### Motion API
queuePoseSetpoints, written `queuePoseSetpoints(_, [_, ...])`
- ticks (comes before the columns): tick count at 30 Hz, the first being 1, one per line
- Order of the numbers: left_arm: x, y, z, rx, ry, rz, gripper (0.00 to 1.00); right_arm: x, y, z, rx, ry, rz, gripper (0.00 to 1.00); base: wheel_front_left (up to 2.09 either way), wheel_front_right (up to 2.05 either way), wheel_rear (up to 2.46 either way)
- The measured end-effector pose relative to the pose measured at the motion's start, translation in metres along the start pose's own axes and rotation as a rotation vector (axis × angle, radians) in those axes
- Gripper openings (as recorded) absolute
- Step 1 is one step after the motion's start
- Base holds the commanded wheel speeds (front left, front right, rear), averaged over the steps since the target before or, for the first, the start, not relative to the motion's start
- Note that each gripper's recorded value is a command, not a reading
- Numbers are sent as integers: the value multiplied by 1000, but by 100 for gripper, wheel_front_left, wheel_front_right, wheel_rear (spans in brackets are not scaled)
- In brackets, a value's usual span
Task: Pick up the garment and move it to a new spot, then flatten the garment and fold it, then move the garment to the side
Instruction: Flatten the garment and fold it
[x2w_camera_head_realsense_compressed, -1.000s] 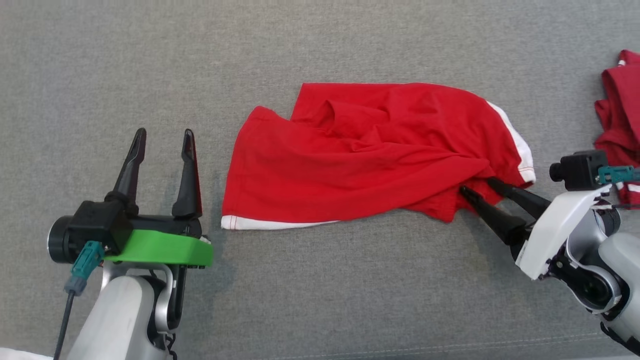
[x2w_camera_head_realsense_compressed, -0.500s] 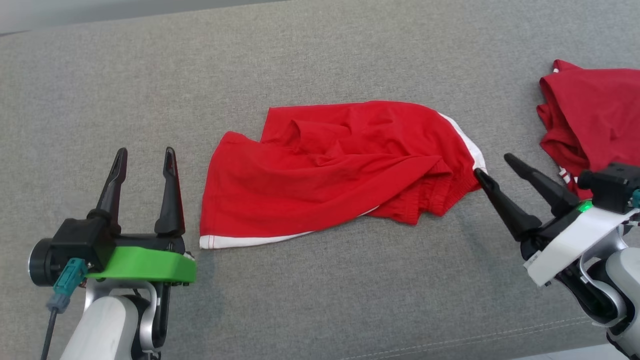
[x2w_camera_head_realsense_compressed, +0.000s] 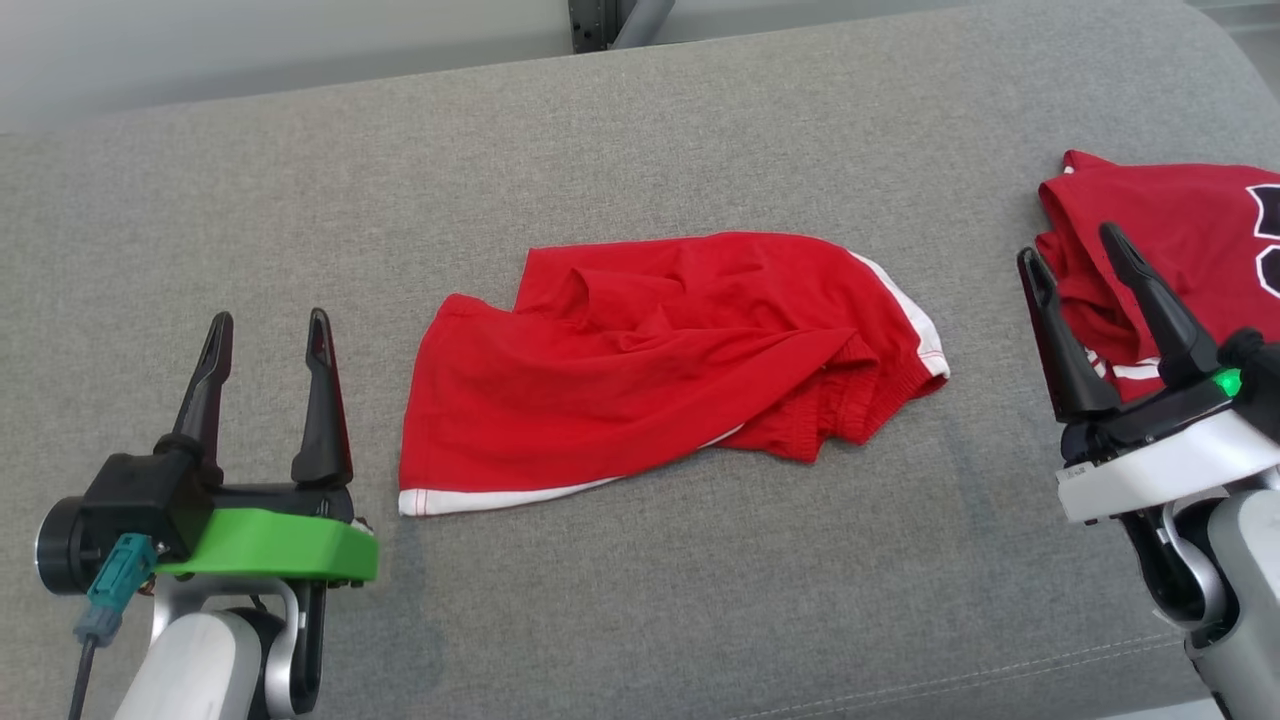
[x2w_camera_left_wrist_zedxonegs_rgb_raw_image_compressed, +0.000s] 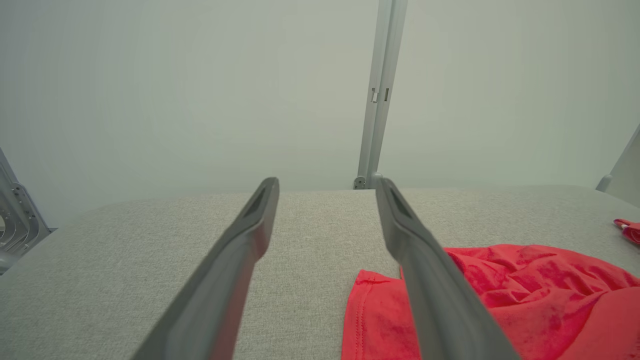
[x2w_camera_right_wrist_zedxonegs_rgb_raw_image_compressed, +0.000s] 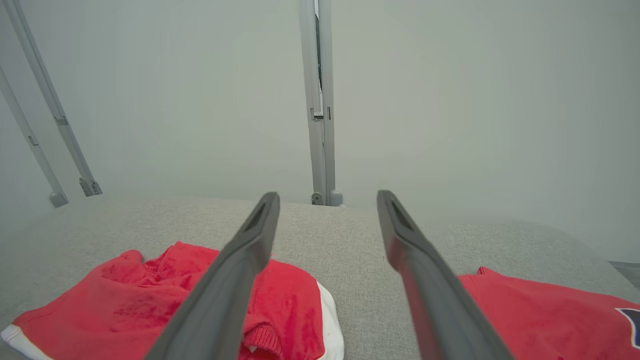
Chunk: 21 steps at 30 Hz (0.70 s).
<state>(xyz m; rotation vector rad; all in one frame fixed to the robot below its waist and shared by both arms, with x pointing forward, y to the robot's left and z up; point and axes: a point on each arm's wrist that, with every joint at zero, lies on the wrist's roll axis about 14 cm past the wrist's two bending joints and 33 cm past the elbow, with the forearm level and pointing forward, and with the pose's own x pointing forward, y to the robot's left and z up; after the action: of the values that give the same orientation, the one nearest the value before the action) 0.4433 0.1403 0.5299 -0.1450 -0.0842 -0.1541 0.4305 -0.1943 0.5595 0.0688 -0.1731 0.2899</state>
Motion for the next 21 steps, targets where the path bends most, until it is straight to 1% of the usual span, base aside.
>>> queuePoseSetpoints(2, [-3,0,1,0,-2,4,100,-3,-1,0,-11,-11,-20,100,0,0,0])
queuePoseSetpoints(9, [-18,3,-1,3,14,29,100,-14,6,-4,6,-13,-53,100,0,0,0])
queuePoseSetpoints(21, [-37,4,0,8,30,41,100,-28,11,-14,28,15,-69,100,0,0,0])
